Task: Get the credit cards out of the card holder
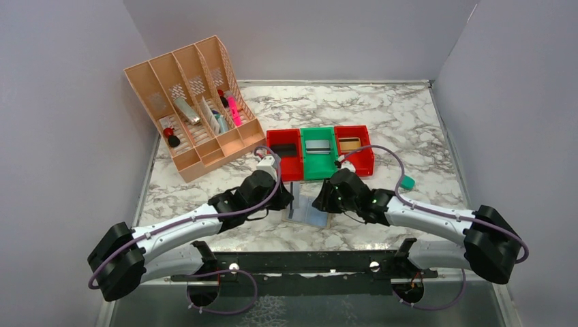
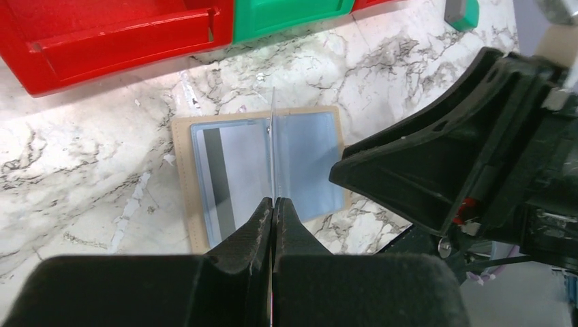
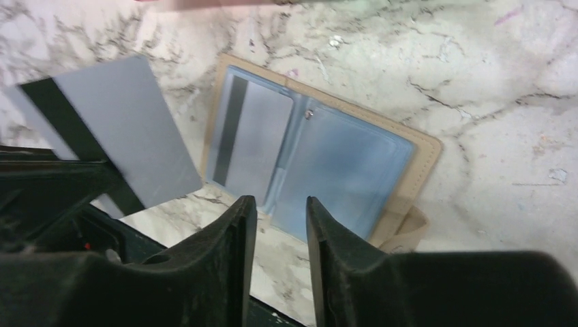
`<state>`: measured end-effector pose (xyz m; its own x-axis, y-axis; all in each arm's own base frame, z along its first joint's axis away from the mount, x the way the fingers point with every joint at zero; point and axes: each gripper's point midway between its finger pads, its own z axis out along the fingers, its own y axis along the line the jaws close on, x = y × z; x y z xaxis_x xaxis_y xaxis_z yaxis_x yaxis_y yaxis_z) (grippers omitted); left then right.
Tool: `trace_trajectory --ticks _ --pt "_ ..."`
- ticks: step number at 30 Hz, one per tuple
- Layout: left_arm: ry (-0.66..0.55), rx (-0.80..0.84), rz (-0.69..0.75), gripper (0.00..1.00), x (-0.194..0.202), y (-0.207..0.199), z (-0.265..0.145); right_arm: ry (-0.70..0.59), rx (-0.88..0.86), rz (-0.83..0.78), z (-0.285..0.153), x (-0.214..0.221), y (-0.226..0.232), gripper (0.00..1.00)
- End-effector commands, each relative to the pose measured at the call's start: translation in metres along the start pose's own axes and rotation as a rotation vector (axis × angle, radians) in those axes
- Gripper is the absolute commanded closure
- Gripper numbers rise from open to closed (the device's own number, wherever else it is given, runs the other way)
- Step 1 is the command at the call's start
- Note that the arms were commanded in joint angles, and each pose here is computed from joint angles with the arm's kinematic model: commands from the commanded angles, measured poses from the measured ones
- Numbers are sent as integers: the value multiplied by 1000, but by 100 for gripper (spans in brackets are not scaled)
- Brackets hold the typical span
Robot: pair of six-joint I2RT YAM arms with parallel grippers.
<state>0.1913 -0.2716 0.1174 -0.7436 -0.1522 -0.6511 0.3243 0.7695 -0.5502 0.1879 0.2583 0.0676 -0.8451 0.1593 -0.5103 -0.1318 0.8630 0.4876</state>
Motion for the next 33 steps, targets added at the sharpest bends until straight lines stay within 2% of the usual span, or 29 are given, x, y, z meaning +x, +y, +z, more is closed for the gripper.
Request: trace_trajectory --ticks 1,6,9,14,20,25,33 --pt "-11 -28 49 100 -1 10 -3 -86 -77 -7 -4 -16 12 60" --pt "-26 -37 58 100 -15 16 -10 -214 -150 -16 -15 -31 14 48" --pt "-32 -10 27 100 -25 24 -15 -262 -164 -46 -24 -39 14 46" --pt "-2 148 -51 100 -20 19 -19 -190 -82 -107 -15 -40 5 40" --pt "18 423 -75 100 -15 -21 -29 -90 -487 -67 -23 -37 50 39" --pt "26 450 -74 100 -15 -26 -30 20 -622 -59 -26 -25 69 37" --pt "50 511 -62 100 -14 -36 -33 16 -755 -10 -33 -29 70 39"
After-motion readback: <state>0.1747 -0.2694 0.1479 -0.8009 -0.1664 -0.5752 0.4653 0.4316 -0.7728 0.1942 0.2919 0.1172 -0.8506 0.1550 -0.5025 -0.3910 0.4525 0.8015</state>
